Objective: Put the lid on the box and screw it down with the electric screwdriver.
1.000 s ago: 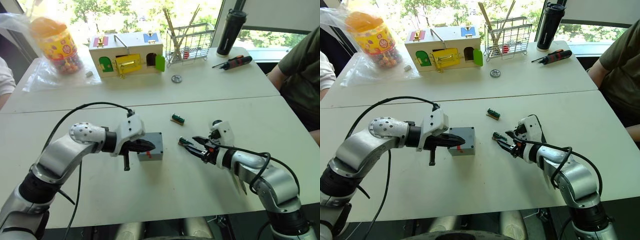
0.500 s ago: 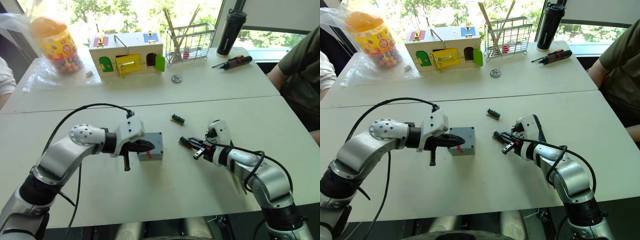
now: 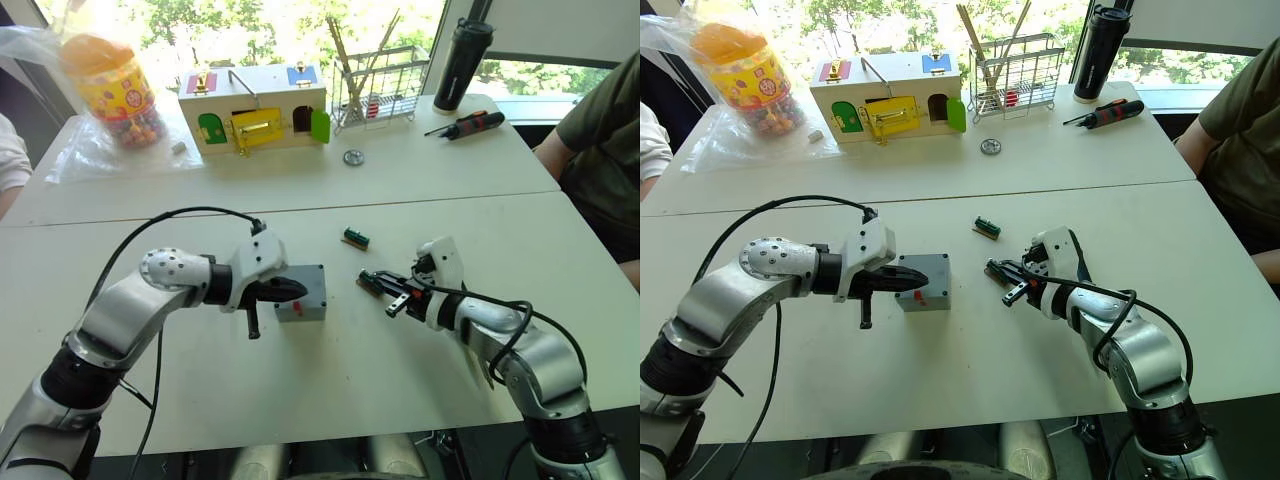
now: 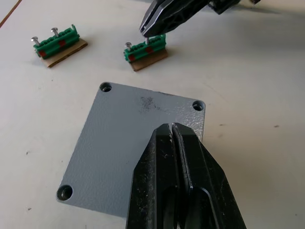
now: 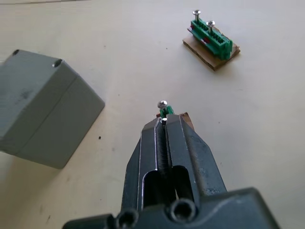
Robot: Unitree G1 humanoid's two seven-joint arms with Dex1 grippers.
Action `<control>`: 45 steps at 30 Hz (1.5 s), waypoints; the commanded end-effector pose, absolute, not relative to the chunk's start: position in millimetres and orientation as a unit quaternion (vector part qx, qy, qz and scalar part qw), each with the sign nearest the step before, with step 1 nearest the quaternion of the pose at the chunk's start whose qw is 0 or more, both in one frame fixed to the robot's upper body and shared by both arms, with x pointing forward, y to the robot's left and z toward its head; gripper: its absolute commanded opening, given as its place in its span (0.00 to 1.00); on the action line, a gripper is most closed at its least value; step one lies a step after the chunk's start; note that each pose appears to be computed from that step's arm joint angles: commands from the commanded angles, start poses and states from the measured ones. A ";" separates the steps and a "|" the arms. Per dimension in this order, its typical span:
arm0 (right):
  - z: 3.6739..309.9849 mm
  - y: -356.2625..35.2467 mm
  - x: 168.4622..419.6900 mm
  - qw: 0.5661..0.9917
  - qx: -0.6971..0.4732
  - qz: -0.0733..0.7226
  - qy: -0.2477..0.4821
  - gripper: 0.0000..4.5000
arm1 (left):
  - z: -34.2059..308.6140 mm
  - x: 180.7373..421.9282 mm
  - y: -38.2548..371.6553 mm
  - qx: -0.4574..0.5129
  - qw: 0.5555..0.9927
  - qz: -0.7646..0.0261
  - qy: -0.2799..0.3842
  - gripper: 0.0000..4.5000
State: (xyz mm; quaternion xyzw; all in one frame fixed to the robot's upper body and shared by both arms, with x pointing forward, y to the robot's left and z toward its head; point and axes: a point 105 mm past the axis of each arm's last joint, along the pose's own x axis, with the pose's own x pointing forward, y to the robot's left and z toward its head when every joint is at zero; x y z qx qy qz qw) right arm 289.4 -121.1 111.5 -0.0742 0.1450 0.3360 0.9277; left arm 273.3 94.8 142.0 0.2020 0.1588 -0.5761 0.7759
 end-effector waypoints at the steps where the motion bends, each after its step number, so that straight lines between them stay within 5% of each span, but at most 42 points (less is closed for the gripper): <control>1: 130.7 -118.8 287.1 0.928 -0.083 0.344 0.113 0.01 | 149.1 280.3 99.7 0.203 0.786 -0.567 0.138 0.00; 6: 154.3 -117.8 287.9 0.929 -0.088 0.349 0.083 0.01 | 163.9 289.8 106.0 0.172 0.804 -0.556 0.118 0.00; 10: 188.4 -81.1 288.6 0.905 -0.070 0.419 0.031 0.01 | 176.1 293.8 129.4 0.165 0.818 -0.538 0.124 0.00; 17: 171.3 -46.4 297.2 0.887 -0.062 0.456 0.046 0.01 | 169.8 291.3 141.4 0.166 0.825 -0.522 0.136 0.00; 45: 145.0 -44.4 297.6 0.882 -0.065 0.460 0.073 0.01 | 155.8 284.7 133.0 0.172 0.823 -0.522 0.143 0.00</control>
